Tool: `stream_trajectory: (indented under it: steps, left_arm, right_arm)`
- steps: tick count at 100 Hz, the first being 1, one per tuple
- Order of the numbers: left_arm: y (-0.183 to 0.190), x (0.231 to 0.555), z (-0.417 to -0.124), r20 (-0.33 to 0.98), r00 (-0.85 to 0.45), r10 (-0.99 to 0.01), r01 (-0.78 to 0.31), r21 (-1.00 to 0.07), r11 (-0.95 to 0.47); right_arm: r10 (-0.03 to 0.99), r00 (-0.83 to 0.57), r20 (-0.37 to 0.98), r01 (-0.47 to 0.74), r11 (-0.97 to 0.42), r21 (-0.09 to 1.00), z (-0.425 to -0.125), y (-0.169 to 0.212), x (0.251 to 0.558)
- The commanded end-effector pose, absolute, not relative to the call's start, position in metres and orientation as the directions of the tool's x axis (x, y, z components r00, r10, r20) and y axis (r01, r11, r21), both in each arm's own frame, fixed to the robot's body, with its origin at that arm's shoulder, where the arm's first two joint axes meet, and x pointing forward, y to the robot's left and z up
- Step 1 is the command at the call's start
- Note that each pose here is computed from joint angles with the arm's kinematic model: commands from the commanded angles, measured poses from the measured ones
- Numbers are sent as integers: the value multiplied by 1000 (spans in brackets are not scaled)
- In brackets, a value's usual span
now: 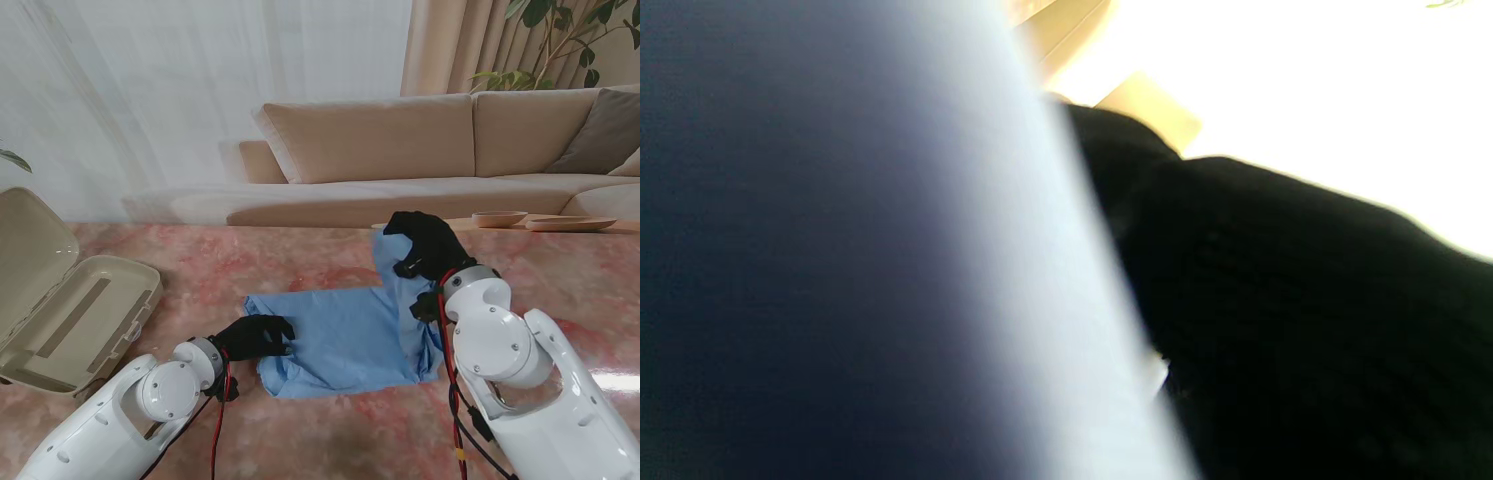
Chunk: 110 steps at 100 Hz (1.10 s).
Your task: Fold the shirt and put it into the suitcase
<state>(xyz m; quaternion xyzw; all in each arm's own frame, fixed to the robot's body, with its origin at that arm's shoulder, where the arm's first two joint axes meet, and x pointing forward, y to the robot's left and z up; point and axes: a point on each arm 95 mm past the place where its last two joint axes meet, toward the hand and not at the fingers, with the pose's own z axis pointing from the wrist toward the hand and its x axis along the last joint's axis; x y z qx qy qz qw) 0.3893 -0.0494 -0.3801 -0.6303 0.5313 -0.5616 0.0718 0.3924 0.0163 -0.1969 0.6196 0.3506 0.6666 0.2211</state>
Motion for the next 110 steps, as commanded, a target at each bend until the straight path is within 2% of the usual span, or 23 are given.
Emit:
stream_trajectory:
  steps: [1,66,110]
  left_arm:
    - [-50,383,-390,635,-176,-752,-607,-672,-424]
    - [-49,382,-387,653,-167,-738,-576,-672,-464]
    - [-42,379,-374,668,-163,-726,-532,-679,-506]
  right_arm:
    - [708,-132,694,164,-675,720,-198,26,392]
    - [622,-128,772,277,-725,630,-228,77,384]
    - [623,-112,774,357,-702,616,-258,105,385]
